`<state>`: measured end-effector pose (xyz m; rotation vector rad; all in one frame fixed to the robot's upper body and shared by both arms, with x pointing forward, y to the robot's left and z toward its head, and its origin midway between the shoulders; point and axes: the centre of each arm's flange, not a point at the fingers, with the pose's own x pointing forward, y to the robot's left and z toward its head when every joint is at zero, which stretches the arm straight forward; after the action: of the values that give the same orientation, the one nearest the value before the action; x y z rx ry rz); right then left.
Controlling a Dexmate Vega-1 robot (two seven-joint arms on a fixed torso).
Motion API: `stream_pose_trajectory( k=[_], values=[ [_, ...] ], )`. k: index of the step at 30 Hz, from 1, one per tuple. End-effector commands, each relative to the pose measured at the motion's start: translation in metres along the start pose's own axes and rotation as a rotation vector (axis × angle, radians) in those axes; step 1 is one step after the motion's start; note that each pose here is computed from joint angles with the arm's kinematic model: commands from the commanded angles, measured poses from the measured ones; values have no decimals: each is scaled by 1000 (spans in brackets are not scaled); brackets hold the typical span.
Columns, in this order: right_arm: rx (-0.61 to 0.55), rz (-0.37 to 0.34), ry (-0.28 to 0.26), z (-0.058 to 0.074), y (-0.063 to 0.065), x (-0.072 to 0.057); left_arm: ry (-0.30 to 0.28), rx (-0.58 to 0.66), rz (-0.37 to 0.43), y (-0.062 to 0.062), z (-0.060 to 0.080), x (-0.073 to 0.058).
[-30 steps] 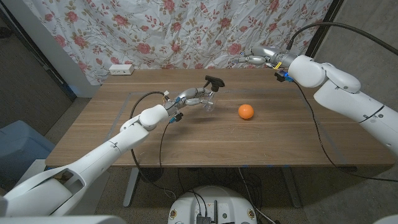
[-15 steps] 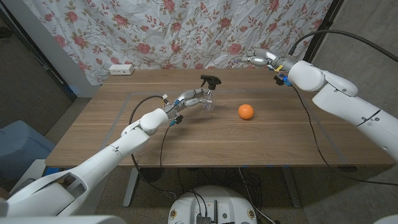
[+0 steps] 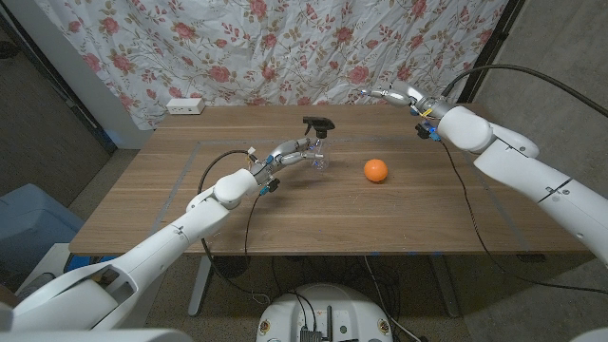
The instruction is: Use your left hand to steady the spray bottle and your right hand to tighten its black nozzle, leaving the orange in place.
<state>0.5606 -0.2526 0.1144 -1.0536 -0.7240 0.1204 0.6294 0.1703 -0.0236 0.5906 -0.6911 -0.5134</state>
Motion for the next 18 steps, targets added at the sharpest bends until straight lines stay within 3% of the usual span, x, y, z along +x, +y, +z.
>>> stream_pose_trajectory(
  k=[1, 18],
  values=[
    [180, -89, -73, -16, 16, -4, 20, -31, -18, -8, -12, -3],
    [424, -139, -83, -44, 40, -11, 50, -49, -34, -14, -23, -9]
  ],
)
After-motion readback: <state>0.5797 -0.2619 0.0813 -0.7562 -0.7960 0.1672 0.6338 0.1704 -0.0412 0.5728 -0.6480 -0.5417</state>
